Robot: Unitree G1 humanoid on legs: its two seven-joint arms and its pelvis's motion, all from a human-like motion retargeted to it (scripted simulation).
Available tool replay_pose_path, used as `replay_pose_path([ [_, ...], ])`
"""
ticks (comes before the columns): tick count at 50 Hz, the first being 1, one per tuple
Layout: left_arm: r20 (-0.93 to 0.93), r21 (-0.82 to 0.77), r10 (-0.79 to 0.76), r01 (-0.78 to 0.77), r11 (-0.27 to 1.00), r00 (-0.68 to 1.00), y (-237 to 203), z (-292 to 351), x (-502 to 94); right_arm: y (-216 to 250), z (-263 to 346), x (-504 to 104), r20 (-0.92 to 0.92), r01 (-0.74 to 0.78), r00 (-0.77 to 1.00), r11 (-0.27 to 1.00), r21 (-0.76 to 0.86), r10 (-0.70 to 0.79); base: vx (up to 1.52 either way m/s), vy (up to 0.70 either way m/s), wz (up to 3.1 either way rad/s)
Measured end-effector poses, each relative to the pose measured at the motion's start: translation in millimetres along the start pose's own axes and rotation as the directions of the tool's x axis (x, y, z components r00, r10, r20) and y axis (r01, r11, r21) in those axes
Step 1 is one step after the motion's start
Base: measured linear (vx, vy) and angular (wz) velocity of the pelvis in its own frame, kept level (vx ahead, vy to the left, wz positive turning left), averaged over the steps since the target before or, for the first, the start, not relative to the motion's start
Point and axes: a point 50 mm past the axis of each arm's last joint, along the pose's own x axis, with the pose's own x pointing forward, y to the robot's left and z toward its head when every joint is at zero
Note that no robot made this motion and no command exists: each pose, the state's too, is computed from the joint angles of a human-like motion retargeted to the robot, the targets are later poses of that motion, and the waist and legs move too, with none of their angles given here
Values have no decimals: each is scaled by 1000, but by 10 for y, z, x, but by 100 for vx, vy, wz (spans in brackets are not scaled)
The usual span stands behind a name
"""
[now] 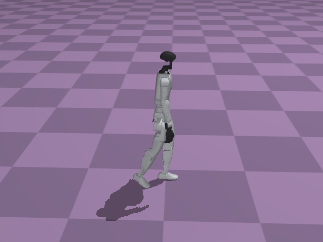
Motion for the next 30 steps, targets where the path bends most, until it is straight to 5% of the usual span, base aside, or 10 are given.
replay_pose_path([
  [11, 308, 95, 173, -211, 973, 936, 528, 942, -206, 631, -921, -203, -351, -142, 906, 952, 272, 236, 29, 5, 1],
  [25, 429, 203, 142, -248, 947, 892, 605, 1296, -351, 942, -1298, -407, -442, -215, 788, 864, 455, 429, 35, -9, 17],
  [30, 527, -53, 395, -435, 899, 753, 469, 1018, -287, 702, -993, -261, -344, -264, 828, 849, 458, 443, 34, 5, 28],
])
